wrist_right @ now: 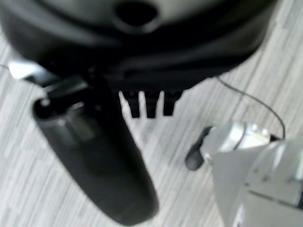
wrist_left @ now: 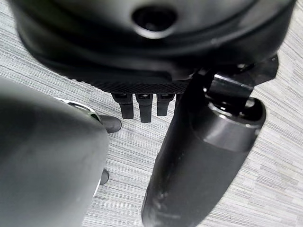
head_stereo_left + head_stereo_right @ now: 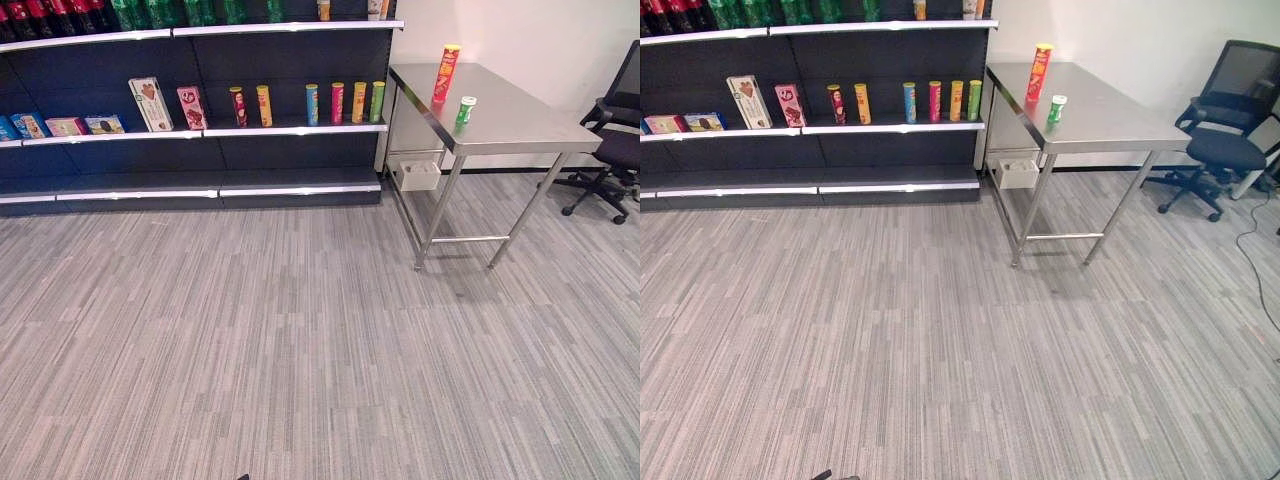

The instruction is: Put the goods on the table back onto the shelves and tidy them up.

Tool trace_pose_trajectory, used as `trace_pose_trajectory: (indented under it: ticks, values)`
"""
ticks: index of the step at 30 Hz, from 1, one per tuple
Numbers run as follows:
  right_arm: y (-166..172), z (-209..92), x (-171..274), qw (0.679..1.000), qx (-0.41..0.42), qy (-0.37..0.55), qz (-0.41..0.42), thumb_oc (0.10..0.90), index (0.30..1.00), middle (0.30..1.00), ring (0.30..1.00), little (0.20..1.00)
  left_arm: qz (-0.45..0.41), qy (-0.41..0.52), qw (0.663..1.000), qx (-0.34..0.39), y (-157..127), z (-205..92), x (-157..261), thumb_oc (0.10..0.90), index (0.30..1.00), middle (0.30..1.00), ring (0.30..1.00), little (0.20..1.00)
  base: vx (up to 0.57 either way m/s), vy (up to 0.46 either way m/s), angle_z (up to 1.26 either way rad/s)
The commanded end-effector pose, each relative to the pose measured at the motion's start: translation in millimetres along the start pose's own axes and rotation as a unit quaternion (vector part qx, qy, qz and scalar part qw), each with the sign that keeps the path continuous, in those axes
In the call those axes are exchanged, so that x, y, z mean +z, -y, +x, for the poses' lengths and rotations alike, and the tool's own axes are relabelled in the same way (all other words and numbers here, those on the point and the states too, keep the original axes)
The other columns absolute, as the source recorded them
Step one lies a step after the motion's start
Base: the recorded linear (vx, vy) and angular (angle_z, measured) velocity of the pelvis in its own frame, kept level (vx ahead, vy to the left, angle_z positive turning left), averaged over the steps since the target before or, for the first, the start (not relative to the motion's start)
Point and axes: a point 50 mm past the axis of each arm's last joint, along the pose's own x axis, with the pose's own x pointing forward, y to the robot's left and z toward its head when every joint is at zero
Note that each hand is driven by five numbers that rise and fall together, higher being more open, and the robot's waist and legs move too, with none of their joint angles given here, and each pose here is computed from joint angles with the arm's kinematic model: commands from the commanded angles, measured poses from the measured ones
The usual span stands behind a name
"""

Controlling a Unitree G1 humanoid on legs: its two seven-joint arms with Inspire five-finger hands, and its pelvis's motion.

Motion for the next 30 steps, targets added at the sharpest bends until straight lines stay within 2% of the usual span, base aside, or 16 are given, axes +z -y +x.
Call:
trace_pose_trajectory:
  ticks: [1,7,14,22,23,26,30]
  values:
    - [-5,-1,-5,1.0,-0.002,-0.013,-0.001,0.8,0.9,0.9,0.9,0.9,-0.001,0.01,1.0,0.003,-5,0,11,0.8,0.9,0.9,0.9,0.9,0.0,0.0,0.0]
    - [-2,-1,0,1.0,-0.004,-0.008,-0.008,0.8,0.9,0.9,0.9,0.9,-0.007,0.004,1.0,0.006,-8,0,7,0.8,0.9,0.9,0.9,0.9,0.04,-0.034,-0.01]
    - [-12,0,15,1.0,0.007,0.022,-0.019,0.8,0.9,0.9,0.9,0.9,-0.032,0.041,0.999,0.005,-3,2,30,0.8,0.9,0.9,0.9,0.9,-0.03,-0.12,-0.01]
    - [-7,0,22,0.998,-0.002,0.029,-0.06,0.8,0.9,0.9,0.9,0.9,-0.057,0.051,0.997,0.006,3,2,33,0.8,0.9,0.9,0.9,0.9,0.22,0.084,-0.09]
    - [-5,-1,28,0.998,-0.01,0.036,-0.059,0.8,0.9,0.9,0.9,0.9,-0.076,0.048,0.996,-0.017,18,3,23,0.8,0.9,0.9,0.9,0.9,0.59,0.239,0.02]
    - [-3,-1,30,0.998,-0.014,0.039,-0.05,0.8,0.9,0.9,0.9,0.9,-0.096,0.027,0.995,-0.023,22,2,2,0.8,0.9,0.9,0.9,0.9,0.43,0.164,-0.01]
    - [7,-1,19,0.999,-0.017,0.017,-0.022,0.8,0.9,0.9,0.9,0.9,-0.123,-0.003,0.992,0.011,1,-3,-23,0.8,0.9,0.9,0.9,0.9,0.6,0.277,-0.48]
